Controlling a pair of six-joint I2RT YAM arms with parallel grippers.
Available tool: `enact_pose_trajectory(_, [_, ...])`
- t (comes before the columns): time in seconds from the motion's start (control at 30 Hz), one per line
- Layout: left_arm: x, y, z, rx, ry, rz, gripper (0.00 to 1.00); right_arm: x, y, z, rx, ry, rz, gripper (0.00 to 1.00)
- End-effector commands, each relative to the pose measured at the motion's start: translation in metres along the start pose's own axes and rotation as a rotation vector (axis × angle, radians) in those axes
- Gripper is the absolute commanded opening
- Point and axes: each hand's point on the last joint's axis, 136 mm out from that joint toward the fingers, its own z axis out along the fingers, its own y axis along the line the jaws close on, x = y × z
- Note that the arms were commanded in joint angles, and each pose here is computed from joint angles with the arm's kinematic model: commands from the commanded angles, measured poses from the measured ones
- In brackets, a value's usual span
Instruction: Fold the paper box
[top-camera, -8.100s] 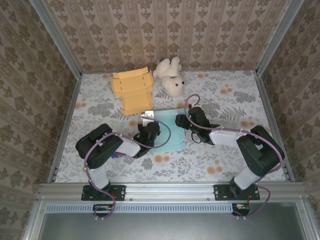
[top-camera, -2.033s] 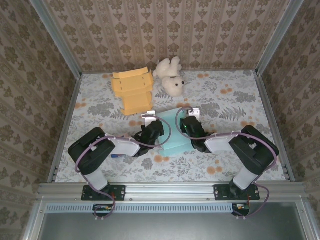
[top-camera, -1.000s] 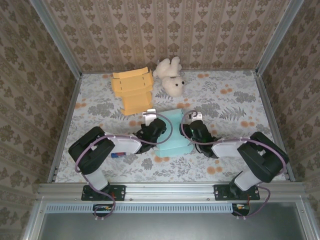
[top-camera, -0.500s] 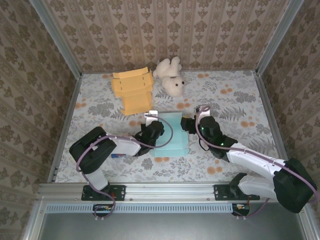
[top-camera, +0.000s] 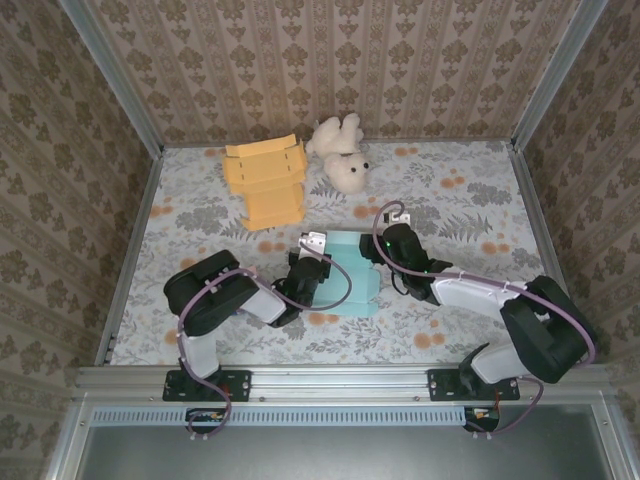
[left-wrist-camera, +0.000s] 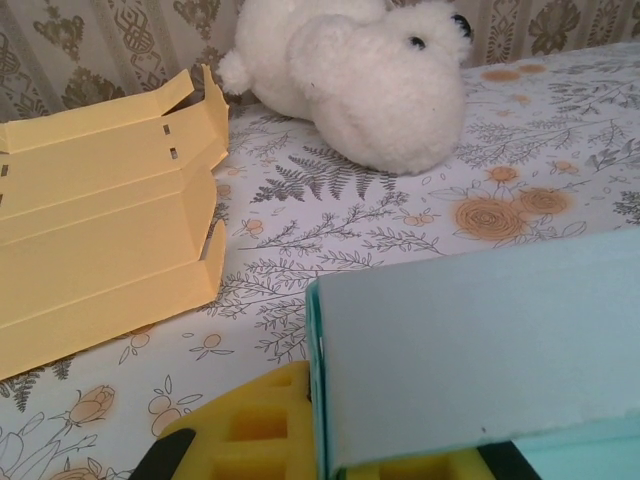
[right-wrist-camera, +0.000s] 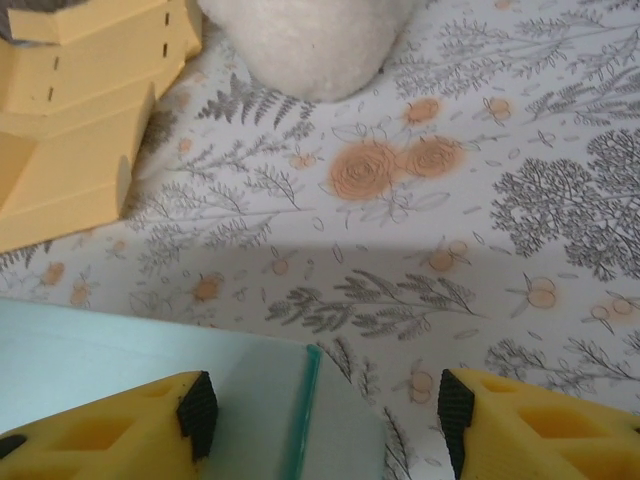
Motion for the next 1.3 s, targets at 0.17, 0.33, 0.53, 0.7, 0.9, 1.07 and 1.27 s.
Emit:
enact_pose_trajectory(0.17, [0.002,-0.008,0.001,0.023,-0.017,0.057,0.0,0.031,-0.02,0.004,0.034,0.054,0.015,0.5])
enact_pose_trajectory(0.33, [0.0,-0.012,0.002,0.047,-0.015,0.069,0.0,0.022,-0.016,-0.006,0.023,0.048,0.037,0.56])
enact_pose_trajectory(0.53, [-0.014,-0.013,0.002,0.057,0.025,0.102,0.0,-0.005,-0.008,-0.036,-0.011,-0.003,0.063,0.64])
enact_pose_trajectory(0.7, [-0.024,-0.007,0.009,0.062,0.15,0.149,0.0,-0.043,-0.002,-0.077,-0.022,-0.045,0.085,0.67])
enact_pose_trajectory(0.9, [-0.054,-0.01,-0.007,0.16,0.29,0.256,0.0,-0.106,-0.007,-0.145,0.023,-0.165,0.084,0.68])
enact_pose_trajectory(1.07, [-0.083,-0.032,-0.032,0.363,0.372,0.431,0.0,-0.128,-0.04,-0.175,0.165,-0.276,0.052,0.73])
enact_pose_trajectory(1.27, [-0.104,-0.05,-0.063,0.594,0.448,0.718,0.0,-0.111,-0.074,-0.17,0.213,-0.332,0.129,0.73])
